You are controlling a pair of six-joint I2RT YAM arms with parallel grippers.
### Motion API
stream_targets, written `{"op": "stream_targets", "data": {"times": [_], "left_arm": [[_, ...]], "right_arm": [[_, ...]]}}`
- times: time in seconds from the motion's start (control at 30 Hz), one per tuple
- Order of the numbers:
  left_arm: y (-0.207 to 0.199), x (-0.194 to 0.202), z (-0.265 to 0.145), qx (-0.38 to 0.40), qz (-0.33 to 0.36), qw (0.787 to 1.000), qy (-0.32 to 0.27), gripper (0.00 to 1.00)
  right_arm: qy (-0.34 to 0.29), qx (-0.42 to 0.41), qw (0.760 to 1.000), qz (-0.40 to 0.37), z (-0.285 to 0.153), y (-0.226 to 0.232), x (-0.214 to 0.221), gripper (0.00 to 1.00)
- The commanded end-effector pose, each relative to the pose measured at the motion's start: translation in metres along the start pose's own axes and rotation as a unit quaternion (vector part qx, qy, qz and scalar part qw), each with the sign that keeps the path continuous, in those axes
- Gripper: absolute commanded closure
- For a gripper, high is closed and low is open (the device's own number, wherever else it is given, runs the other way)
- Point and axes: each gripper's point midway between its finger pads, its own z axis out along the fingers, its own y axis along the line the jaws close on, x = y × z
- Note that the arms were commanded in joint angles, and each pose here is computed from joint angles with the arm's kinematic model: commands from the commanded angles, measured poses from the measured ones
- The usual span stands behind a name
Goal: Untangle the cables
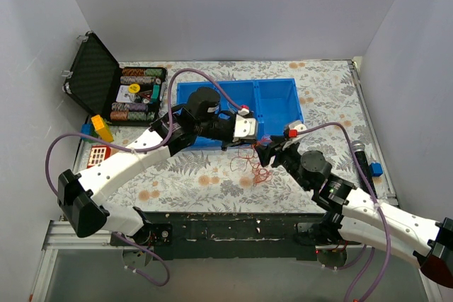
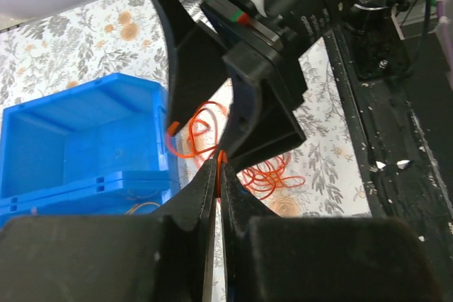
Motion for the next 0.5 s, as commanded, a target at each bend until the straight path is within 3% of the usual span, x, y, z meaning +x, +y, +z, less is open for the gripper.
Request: {"op": "stream_targets", "data": {"times": [0.0,0.47], "left_arm": [[-0.013,-0.012,-0.008,0.012,-0.013,1.0,-0.002,1.0],[-0.003,-0.01,-0.009,-0.027,0.008,1.0,0.009,1.0]], "right_arm": [[-0.087,-0.019,0.996,0.002,0.003,0.013,-0.062,0.29],[-0.061,-0.072,0.996,0.005,-0.008,0.03,-0.061,0.34]]}}
